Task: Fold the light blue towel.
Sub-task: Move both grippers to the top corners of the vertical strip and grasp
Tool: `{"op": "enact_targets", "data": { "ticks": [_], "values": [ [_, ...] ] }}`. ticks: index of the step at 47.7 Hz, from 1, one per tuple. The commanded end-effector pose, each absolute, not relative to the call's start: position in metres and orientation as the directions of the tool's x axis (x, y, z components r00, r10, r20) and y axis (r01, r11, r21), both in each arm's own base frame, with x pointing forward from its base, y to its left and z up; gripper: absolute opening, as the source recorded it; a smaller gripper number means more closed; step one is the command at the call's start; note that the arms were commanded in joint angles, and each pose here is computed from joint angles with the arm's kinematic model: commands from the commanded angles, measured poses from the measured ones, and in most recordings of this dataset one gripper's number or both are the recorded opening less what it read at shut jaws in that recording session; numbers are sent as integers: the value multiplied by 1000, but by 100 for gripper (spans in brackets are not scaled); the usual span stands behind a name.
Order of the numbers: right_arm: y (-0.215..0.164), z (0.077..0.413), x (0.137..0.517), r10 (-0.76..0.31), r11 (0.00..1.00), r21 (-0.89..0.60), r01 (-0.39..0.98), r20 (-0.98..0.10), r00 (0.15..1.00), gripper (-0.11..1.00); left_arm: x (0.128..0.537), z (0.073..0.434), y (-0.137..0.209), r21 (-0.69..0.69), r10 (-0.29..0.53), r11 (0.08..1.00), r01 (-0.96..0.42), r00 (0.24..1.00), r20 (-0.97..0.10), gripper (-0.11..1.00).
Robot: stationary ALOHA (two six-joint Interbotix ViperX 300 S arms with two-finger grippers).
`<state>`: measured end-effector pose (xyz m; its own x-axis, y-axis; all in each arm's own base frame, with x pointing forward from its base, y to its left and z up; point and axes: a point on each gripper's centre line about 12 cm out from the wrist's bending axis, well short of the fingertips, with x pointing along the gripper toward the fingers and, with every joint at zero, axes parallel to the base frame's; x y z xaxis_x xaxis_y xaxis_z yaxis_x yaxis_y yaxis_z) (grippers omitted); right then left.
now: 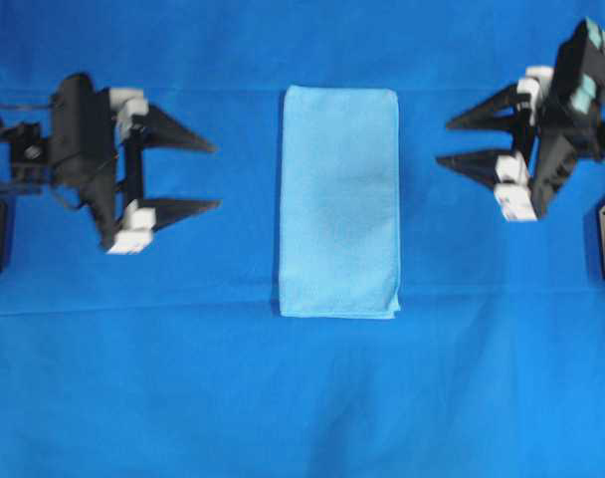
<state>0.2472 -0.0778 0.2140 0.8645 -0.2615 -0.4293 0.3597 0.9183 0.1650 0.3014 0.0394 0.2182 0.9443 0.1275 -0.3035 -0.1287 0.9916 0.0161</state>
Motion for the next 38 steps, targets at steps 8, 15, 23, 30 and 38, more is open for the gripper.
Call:
{"op": "enact_targets", "data": {
  "ticks": [8, 15, 23, 30, 38],
  "values": [
    [-124, 207, 267, -355, 891, 84, 446, -481, 801, 62, 338, 214, 86, 24, 237, 970, -243, 917, -320, 77],
    [-145, 192, 283, -370, 886, 39, 463, -541, 755, 62, 359, 194, 114, 28, 286, 954, -297, 884, -369, 77],
    [-162, 163, 305, -356, 888, 14, 460, -612, 706, 62, 376, 165, 139, 29, 319, 940, -340, 846, -426, 77],
    [-172, 142, 319, -344, 890, -6, 456, -666, 662, 62, 384, 145, 156, 30, 340, 929, -368, 819, -462, 77],
    [-184, 125, 323, -351, 878, -40, 477, -733, 583, 62, 387, 122, 176, 31, 362, 915, -402, 786, -501, 77]
  ]
}}
